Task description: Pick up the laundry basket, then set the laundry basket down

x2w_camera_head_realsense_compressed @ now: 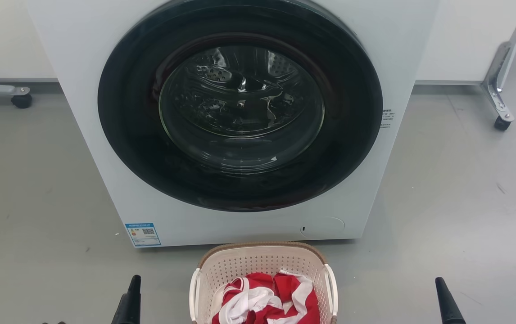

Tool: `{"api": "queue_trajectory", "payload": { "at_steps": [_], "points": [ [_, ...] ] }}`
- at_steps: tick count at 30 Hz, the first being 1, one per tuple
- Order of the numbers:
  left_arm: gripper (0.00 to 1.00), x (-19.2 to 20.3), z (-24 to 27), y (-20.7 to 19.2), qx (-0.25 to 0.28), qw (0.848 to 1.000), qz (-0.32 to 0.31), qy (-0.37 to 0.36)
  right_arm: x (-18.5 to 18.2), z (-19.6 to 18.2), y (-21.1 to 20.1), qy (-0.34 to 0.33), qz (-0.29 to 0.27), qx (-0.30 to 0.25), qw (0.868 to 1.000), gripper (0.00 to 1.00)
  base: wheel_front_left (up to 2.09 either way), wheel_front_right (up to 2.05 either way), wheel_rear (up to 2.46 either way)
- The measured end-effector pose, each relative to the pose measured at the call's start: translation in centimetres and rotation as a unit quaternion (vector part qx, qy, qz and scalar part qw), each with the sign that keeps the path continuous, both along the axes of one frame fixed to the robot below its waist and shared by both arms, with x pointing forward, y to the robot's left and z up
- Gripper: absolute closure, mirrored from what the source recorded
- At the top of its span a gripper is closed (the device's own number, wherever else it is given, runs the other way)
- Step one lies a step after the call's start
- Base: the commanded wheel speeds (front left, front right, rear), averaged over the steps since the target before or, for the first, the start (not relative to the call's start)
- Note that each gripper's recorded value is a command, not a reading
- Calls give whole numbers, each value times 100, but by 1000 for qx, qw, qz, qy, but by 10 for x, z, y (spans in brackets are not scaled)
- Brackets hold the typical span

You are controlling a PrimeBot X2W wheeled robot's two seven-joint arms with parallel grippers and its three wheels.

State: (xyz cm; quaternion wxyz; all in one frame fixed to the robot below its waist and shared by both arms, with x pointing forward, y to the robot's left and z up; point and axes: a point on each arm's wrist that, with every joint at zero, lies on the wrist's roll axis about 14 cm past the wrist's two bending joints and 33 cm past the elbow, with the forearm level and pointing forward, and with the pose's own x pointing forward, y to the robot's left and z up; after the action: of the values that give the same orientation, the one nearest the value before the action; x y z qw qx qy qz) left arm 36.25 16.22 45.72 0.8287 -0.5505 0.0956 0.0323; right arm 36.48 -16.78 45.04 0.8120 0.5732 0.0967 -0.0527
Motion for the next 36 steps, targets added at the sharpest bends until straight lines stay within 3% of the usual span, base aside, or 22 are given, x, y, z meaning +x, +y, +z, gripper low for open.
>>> {"api": "queue_trajectory", "payload": {
  "at_steps": [18, 36],
  "points": [
    [0, -1, 5, -15, 168, 985, -43, -17, -1, -2, 26, -4, 60, -155, 986, 0, 0, 0, 0],
    [0, -2, 16, -24, 321, 944, -59, -55, -2, 5, 41, -36, 92, -305, 947, 0, 0, 0, 0]
  ]
}}
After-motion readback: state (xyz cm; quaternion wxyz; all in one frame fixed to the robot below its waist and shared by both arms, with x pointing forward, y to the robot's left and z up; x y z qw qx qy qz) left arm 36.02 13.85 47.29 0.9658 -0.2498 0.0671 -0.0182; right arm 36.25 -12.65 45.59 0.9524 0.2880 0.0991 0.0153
